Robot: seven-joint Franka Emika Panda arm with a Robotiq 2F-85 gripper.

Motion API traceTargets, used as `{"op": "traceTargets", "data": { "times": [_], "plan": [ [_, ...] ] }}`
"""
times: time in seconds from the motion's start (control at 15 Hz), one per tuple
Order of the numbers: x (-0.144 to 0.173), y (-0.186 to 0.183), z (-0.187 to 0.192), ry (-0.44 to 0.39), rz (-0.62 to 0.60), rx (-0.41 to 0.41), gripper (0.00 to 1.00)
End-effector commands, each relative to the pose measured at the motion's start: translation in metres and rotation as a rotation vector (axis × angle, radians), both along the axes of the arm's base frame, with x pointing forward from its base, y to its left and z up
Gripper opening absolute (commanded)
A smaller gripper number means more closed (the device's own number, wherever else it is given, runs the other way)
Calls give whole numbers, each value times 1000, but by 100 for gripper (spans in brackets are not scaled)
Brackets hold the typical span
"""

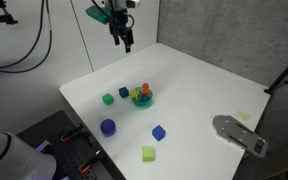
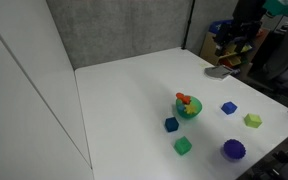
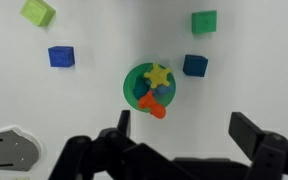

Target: Pick up the blue block on the right and put it in the green bowl.

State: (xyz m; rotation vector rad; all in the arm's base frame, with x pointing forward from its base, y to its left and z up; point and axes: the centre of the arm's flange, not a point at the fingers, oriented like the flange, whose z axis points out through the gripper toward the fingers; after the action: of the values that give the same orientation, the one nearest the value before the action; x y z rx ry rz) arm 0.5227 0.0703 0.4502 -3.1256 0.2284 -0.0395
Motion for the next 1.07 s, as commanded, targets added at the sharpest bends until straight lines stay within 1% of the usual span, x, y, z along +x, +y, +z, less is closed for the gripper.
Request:
{"op": "traceTargets", "data": {
  "times": [0.0, 0.27, 0.47, 0.8, 1.0],
  "plan": [
    [18, -28, -28, -6, -46, 44, 100],
    [25, -61, -65, -32, -88, 29, 100],
    [26, -86, -96, -48, -97, 14, 100],
    [23, -129, -152, -14, -100, -20, 100],
    [29, -154, -188, 26, -106, -37, 100]
  ]
}}
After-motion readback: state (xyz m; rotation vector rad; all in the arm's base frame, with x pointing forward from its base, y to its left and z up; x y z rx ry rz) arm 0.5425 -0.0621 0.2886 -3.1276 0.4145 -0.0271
